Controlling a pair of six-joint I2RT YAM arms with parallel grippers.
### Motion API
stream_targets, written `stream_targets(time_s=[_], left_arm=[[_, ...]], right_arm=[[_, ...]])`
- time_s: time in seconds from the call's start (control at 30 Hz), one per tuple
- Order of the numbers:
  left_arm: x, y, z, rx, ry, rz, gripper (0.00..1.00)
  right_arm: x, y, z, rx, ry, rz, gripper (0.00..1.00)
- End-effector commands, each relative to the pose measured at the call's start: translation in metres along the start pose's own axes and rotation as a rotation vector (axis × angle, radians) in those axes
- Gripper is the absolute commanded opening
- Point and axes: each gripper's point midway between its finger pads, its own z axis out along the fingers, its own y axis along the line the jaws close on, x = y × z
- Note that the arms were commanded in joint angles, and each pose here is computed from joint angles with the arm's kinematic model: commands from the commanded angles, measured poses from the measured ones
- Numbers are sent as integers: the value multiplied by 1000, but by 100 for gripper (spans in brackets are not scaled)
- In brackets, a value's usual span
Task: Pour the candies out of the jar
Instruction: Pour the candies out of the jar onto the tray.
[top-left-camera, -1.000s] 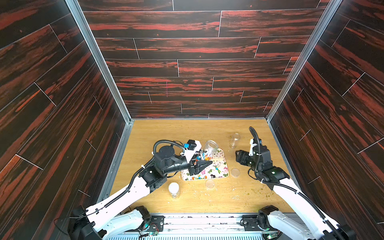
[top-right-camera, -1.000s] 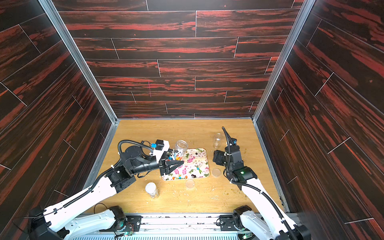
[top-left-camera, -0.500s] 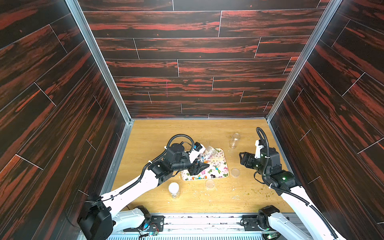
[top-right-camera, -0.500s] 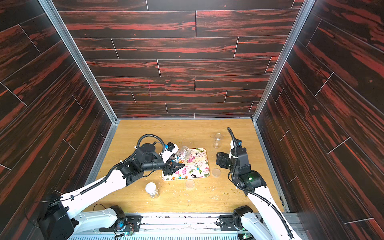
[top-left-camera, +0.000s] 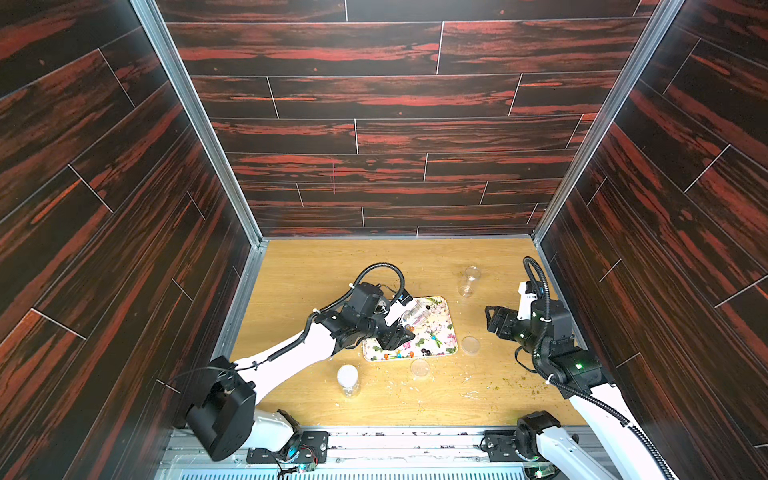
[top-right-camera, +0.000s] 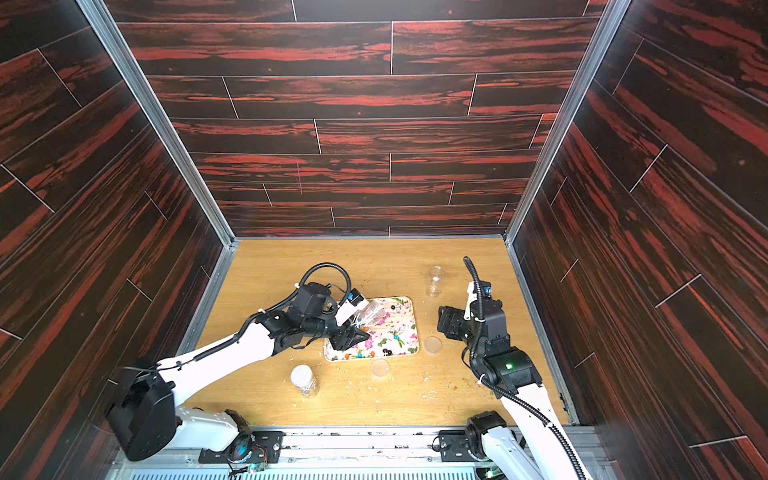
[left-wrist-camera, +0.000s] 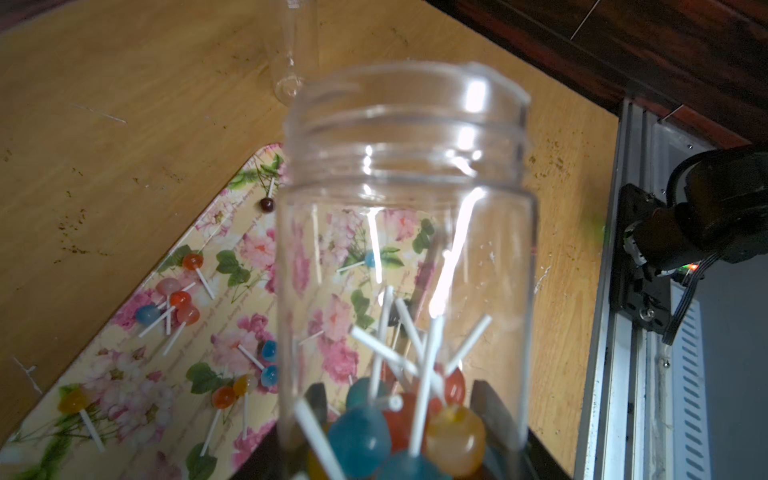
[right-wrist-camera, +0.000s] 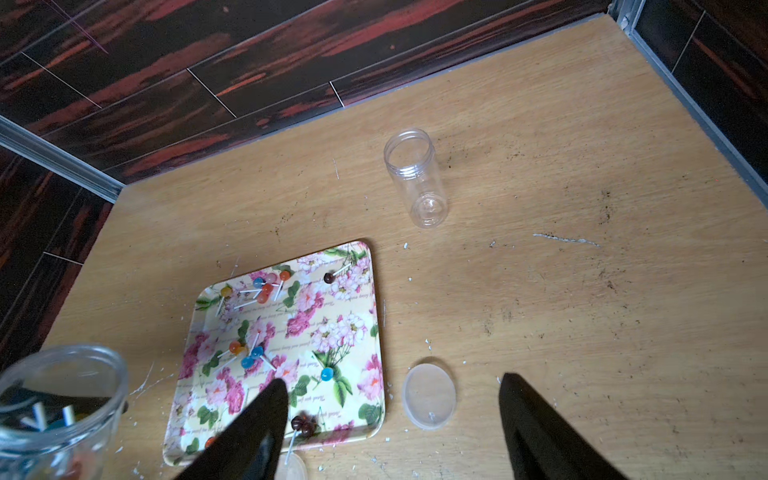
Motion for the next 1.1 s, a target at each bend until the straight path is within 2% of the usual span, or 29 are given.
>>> stream_targets(time_s=[0.0, 0.43, 0.57, 0.73, 1.07], left_arm=[[6, 1, 4, 22, 68, 33, 56], [52, 13, 33, 65, 350, 3, 56], [60, 22, 38, 36, 393, 1, 56], [84, 35, 38, -16, 517, -14, 57], [92, 52, 31, -84, 650, 26, 57]], right_arm=[[-5, 1, -8, -9, -13, -9, 82], [7, -9, -15, 15, -8, -5, 83], [8, -8, -14, 10, -4, -4, 83], [10, -8, -12, 5, 4, -3, 83], [25, -7, -7, -19, 37, 27, 83]])
